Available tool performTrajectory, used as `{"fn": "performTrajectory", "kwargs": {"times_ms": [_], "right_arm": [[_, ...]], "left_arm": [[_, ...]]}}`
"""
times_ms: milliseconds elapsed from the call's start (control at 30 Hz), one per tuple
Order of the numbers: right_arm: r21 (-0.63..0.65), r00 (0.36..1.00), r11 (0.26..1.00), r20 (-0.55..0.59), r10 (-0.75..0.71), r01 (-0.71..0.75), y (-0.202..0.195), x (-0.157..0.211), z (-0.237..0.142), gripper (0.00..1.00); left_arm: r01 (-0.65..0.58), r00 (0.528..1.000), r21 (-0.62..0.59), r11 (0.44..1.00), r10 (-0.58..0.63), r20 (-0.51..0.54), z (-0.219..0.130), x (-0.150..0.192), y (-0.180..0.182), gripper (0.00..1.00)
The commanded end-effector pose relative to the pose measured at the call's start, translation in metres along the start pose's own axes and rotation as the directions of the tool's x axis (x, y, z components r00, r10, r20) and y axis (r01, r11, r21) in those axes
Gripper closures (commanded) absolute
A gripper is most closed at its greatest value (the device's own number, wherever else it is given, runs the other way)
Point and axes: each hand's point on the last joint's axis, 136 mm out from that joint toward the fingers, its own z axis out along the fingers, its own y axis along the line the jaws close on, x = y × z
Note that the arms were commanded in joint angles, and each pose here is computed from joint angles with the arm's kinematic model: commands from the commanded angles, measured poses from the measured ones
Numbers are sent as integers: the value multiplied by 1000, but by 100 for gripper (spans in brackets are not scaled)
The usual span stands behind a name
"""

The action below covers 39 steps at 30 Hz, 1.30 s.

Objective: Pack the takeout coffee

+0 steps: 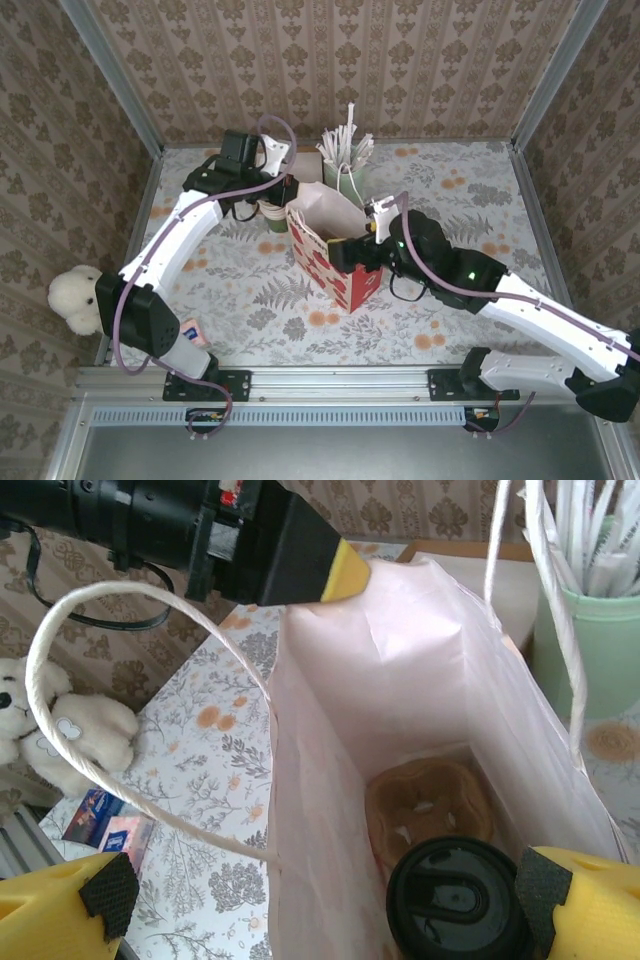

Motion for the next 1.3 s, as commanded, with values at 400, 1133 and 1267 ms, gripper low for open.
{"fn": "performTrajectory", "kwargs": {"times_ms": [400, 1133, 1267], "right_arm": [[223, 889, 860, 113, 444, -458, -66, 24, -39, 8], [375, 842, 818, -150, 519, -437, -47, 49, -7, 36], [380, 837, 815, -161, 523, -437, -45, 50, -7, 42]], "left_arm": [[18, 1000, 6, 1000, -18, 13, -2, -11, -15, 100], [22, 1000, 14, 1000, -22, 4, -8, -5, -23, 93], [24, 1000, 20, 1000, -24, 6, -10, -4, -26, 96]]}}
